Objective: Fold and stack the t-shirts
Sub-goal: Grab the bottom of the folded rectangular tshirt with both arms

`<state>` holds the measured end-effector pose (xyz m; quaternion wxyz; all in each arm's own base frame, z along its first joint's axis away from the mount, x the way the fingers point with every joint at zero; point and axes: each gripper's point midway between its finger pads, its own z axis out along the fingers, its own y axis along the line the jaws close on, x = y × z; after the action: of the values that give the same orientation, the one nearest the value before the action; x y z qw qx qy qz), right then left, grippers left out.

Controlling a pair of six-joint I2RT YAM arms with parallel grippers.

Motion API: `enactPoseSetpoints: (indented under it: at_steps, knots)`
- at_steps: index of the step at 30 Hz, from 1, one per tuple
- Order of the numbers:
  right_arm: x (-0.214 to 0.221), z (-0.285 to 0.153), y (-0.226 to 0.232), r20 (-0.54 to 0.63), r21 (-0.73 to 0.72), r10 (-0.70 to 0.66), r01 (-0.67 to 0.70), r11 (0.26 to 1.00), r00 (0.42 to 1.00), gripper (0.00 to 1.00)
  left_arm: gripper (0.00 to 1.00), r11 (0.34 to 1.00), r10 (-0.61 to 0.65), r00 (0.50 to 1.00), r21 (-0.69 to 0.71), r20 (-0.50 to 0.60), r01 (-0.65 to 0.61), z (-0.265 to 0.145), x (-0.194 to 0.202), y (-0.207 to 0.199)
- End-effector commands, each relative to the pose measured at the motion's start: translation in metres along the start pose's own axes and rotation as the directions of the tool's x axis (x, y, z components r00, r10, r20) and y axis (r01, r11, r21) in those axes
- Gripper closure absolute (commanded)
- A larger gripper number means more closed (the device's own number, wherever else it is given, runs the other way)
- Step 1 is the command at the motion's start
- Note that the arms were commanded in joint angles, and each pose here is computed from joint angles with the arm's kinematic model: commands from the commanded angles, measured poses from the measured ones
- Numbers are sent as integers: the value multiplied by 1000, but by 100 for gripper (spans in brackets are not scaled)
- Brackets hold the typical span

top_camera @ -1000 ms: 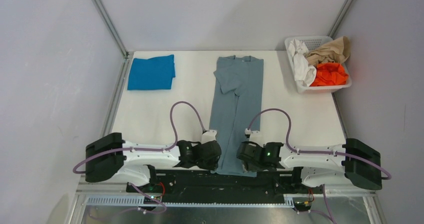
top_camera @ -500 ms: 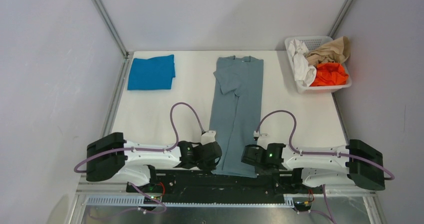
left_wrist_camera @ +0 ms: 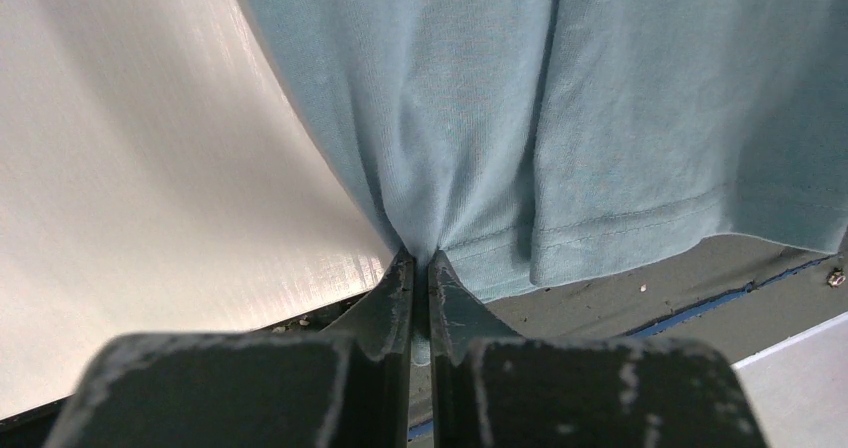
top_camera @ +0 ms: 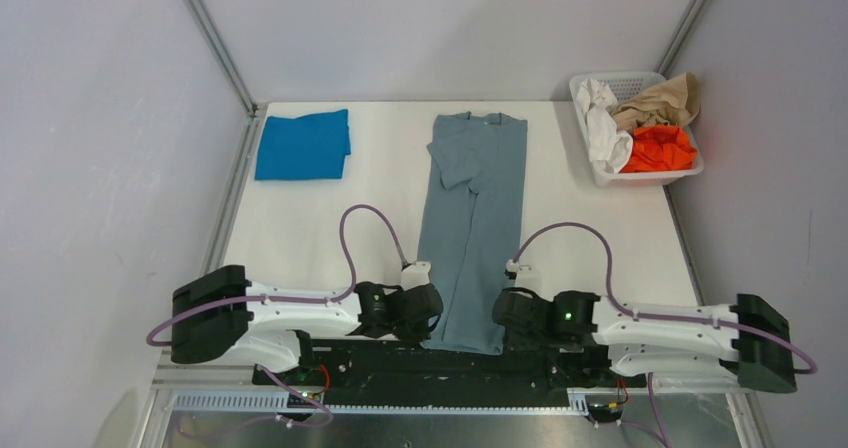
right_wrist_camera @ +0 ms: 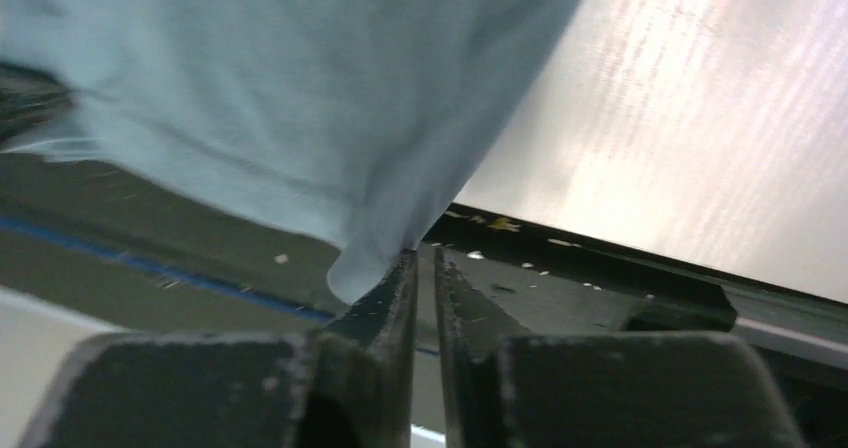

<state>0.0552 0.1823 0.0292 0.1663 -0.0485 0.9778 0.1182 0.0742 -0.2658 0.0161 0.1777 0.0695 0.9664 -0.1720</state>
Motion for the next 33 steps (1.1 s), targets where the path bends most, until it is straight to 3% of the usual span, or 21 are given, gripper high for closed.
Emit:
enactPoseSetpoints:
  at_steps: [1, 4, 8, 12, 21, 23, 24, 27, 29, 33]
  knots:
    - [-11, -17, 21, 66, -159, -28, 38, 987, 997, 81, 94, 998, 23, 1000, -66, -16, -24, 1, 7, 16]
    - [-4, -18, 30, 36, -210, -58, 64, 975, 998, 75, 94, 998, 17, 1000, -65, -17, -18, 0, 8, 16]
    - [7, -2, 24, -13, -161, -87, 83, 983, 996, 60, 95, 998, 16, 1000, -63, -10, -17, 0, 6, 16]
    - [12, 7, 19, -39, -113, -98, 93, 989, 994, 55, 96, 998, 17, 1000, -65, -16, -18, 0, 7, 16]
    - [19, 21, -10, -50, 56, -87, 90, 994, 995, 63, 98, 998, 4, 1000, -59, 3, -4, -1, 4, 16]
    - [23, 25, -15, -58, 94, -93, 99, 991, 994, 70, 99, 998, 8, 1000, -60, 5, -7, -1, 4, 16]
    - [21, 25, -15, -49, 109, -83, 88, 990, 995, 79, 100, 998, 9, 1000, -60, 5, -8, -1, 4, 16]
    - [24, 22, -25, -53, 175, -91, 99, 980, 994, 95, 100, 998, 8, 1000, -59, 2, -8, -2, 5, 17]
    - [23, 18, -30, -44, 197, -80, 87, 977, 996, 100, 100, 998, 10, 1000, -59, 4, -9, -2, 4, 17]
    - [18, 10, -26, -15, 162, -63, 65, 985, 998, 100, 100, 999, 8, 1000, -50, 6, -8, -4, 4, 15]
